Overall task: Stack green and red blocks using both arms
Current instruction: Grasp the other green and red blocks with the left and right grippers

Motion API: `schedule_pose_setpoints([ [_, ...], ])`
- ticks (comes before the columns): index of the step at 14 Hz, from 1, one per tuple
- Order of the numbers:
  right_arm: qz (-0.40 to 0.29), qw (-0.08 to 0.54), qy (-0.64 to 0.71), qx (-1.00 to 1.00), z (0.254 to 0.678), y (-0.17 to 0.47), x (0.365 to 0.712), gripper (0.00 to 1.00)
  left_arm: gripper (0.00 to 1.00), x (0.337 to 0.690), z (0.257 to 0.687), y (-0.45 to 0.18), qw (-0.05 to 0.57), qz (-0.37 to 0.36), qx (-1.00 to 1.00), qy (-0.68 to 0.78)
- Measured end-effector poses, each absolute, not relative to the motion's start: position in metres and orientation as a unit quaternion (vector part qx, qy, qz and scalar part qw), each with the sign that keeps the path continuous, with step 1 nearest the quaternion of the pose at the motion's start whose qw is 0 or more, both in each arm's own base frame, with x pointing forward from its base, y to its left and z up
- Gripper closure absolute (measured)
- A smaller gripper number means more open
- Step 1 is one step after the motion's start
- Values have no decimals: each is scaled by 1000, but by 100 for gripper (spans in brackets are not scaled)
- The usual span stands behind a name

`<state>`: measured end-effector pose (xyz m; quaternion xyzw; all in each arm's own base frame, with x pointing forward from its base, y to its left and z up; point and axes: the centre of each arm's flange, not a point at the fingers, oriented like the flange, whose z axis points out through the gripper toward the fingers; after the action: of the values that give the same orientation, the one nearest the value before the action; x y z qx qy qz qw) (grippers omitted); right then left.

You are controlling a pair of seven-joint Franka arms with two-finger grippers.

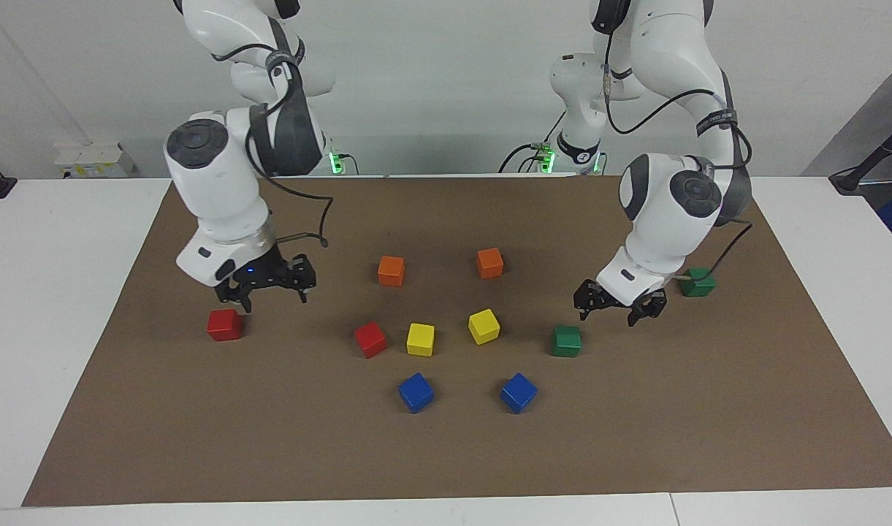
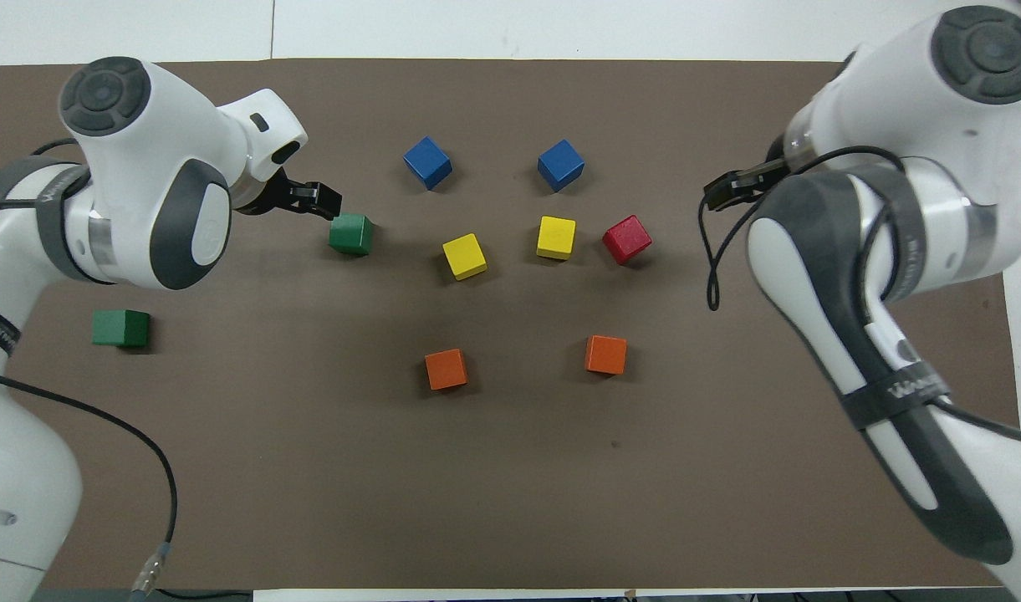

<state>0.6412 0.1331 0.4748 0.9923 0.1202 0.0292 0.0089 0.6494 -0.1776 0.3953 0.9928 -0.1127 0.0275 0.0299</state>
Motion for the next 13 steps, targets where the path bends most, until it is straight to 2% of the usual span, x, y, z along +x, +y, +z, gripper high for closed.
schedule_pose_setpoints([
  [2,34,17,147,988,466,177,636,0,0,654,374,-188,31,30,992,-118],
  [5,22,18,167,986,434,206,636,0,0,656,353,-201,33,35,991,-125],
  [13,7,17,170,985,364,213,648,0,0,640,308,-210,32,32,990,-133],
])
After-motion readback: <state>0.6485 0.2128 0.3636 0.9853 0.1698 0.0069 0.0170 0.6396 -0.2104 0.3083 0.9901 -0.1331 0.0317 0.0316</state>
